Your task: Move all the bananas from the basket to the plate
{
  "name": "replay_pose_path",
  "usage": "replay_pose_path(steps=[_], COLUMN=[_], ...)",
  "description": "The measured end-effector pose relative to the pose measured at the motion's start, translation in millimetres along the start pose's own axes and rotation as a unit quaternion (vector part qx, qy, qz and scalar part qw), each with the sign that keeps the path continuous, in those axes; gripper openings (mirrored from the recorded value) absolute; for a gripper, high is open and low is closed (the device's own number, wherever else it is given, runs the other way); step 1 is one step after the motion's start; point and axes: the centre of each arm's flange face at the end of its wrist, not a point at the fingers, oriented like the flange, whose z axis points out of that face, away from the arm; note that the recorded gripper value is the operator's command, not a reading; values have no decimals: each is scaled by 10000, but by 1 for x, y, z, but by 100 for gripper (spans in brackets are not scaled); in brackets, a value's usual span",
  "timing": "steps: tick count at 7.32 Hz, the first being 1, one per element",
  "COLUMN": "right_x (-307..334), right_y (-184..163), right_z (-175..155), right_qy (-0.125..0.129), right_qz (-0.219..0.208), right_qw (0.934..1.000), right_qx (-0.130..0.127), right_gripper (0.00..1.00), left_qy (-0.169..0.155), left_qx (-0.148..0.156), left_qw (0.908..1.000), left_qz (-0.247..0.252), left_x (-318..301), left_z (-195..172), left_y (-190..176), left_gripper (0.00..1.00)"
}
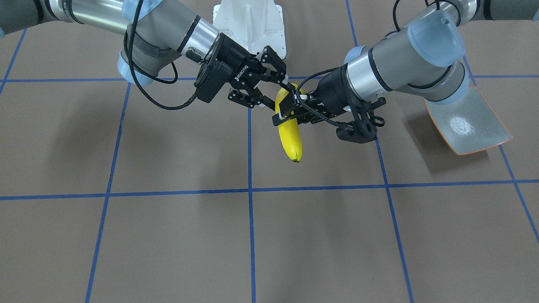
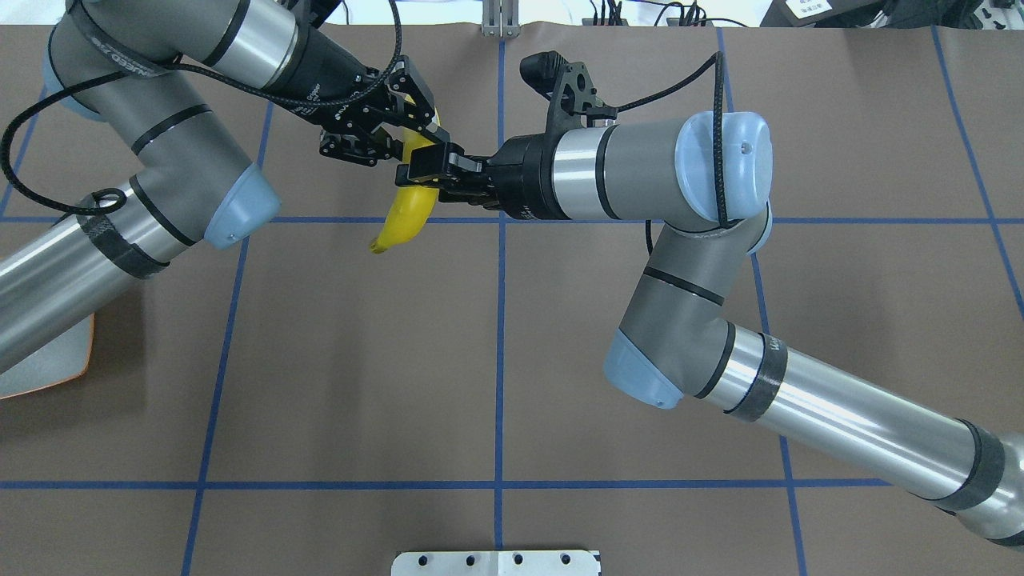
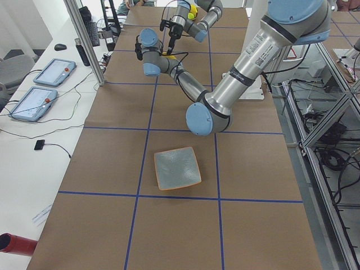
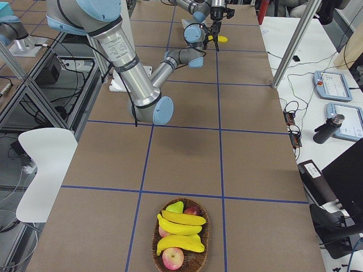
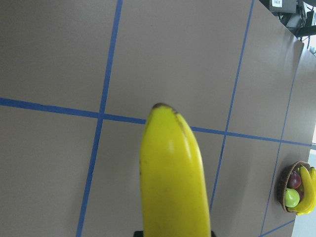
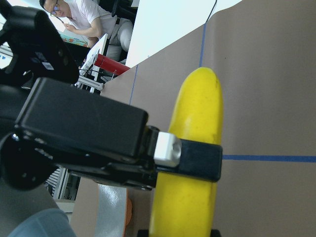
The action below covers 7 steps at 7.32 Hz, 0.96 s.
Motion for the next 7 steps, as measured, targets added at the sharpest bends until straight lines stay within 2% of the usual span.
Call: replay_pose_path(steps=[2,3,5,7], right_x=[18,33,83,134], right_y=[9,11,1,-20], right_z=[-38,-56,-92,-122], right_qy=[-41,-1,374,889], right_qz=[-18,-18,16,50], right_qw=[10000,10000,9990,9948], right_qx=[30,66,242,487], right_gripper=[100,100,100,100], left_qy=[-49,-136,-393,-680], left_qx=[12,31,140,549], left_qw=[10000,9996,9971,9891], left_qz=[-86,-230,-640,-1185], left_x=[-19,-51,-137,-222], left_z=[-5,-14,-48,-107], left_y=[2,8,31,37], left_gripper=[0,0,0,0])
